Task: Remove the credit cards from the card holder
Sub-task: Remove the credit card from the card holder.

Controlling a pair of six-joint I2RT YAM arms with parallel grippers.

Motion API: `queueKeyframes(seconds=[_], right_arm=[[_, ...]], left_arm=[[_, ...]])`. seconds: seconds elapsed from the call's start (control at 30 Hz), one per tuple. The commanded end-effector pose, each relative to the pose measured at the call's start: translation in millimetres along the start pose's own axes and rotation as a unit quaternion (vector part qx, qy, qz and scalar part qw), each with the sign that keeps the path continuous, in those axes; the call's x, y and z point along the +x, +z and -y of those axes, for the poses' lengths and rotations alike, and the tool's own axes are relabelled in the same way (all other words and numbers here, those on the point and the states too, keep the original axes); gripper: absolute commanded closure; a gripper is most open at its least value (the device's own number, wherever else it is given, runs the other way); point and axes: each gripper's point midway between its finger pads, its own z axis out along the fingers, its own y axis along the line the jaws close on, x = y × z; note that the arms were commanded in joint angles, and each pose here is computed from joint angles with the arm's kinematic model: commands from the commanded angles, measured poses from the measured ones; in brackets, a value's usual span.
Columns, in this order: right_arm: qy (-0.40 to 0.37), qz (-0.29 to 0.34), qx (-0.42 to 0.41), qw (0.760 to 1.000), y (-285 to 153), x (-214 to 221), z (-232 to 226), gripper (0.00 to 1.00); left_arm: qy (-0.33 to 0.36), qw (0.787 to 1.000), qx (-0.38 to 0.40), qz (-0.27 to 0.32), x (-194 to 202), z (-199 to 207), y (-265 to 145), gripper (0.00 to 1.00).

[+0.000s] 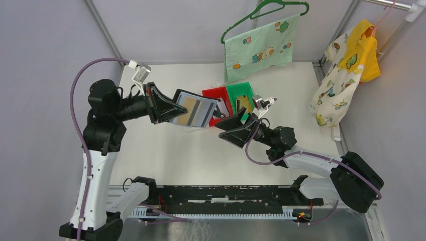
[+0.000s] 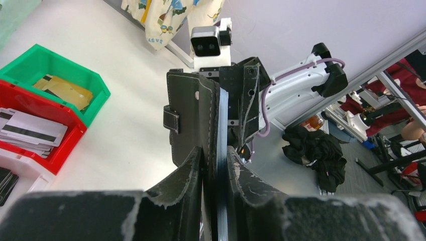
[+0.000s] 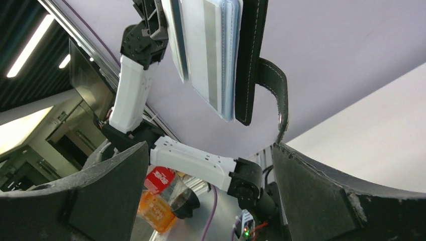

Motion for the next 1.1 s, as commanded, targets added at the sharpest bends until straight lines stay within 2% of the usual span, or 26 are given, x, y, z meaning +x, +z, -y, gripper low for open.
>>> queueKeyframes(seconds=[0.0,0.43,0.6,0.67,0.8,0.9,0.97,1.07], right_arm=[[-0.015,0.063,-0.059,0.996,15,-24,-33,0.02],[0.037,0.098,-0.051,0.993,60,-30,-20,0.02],[0.055,0.143,-0.094,0.984,63,-52,-37,0.06],[0.063,0.148,-0.113,0.981,65,-56,-45,0.12],[0.067,0.140,-0.135,0.979,66,-58,-55,0.31],[0.067,0.136,-0.127,0.980,63,-56,-55,0.50],[0.062,0.129,-0.122,0.982,60,-55,-55,0.65],[0.043,0.115,-0.106,0.987,52,-53,-52,0.84]], left_arm=[[0.004,1.000,0.012,0.029,-20,8,2,0.98],[-0.010,0.999,0.026,0.045,-32,15,4,0.98],[-0.009,0.999,0.028,0.045,-30,17,3,0.98],[-0.011,0.999,0.025,0.042,-26,14,3,0.98],[-0.009,0.999,0.015,0.037,-19,9,2,0.98],[-0.010,0.999,0.003,0.032,-13,3,2,0.98],[-0.008,0.999,-0.009,0.030,-10,-3,2,0.98],[0.018,0.999,-0.041,0.021,-5,-16,0,0.90]])
